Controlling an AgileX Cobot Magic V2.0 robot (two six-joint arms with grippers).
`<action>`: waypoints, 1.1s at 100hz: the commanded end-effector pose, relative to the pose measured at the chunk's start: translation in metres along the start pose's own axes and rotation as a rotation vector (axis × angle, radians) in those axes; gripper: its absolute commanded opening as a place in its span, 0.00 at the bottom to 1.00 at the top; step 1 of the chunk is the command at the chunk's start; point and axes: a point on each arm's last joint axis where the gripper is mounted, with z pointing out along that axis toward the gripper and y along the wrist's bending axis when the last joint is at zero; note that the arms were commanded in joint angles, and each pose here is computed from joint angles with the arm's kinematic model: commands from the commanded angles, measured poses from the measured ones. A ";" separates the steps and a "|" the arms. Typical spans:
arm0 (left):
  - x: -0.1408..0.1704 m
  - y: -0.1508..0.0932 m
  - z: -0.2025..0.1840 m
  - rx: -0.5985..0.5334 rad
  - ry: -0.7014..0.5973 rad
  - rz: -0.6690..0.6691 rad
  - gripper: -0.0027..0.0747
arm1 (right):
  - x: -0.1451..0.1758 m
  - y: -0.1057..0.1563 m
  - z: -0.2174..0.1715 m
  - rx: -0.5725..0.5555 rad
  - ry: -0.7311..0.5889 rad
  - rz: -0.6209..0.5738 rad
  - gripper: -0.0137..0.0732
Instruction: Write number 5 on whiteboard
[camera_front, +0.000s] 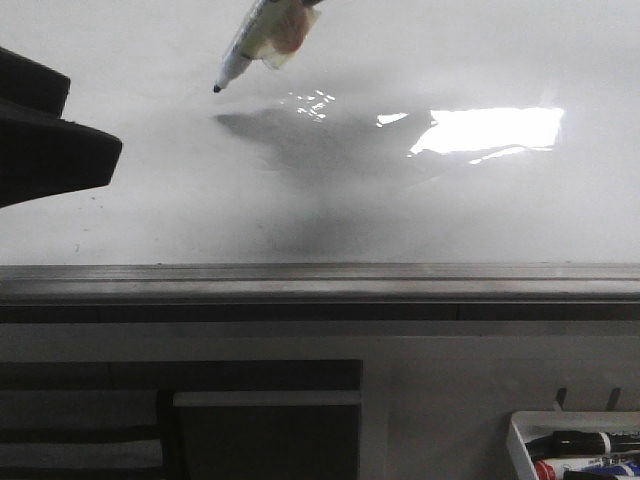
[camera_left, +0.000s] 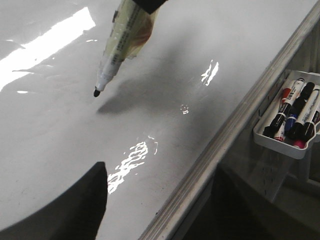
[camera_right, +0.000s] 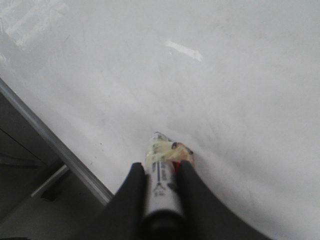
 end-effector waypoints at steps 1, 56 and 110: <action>-0.016 0.003 -0.002 -0.009 -0.105 -0.025 0.58 | -0.014 -0.002 -0.007 0.014 -0.094 -0.022 0.09; -0.016 0.003 -0.002 -0.009 -0.106 -0.025 0.58 | 0.028 -0.012 -0.006 0.031 0.058 0.032 0.09; -0.016 0.003 -0.002 -0.011 -0.099 -0.025 0.58 | 0.000 0.016 -0.014 -0.053 -0.078 0.004 0.09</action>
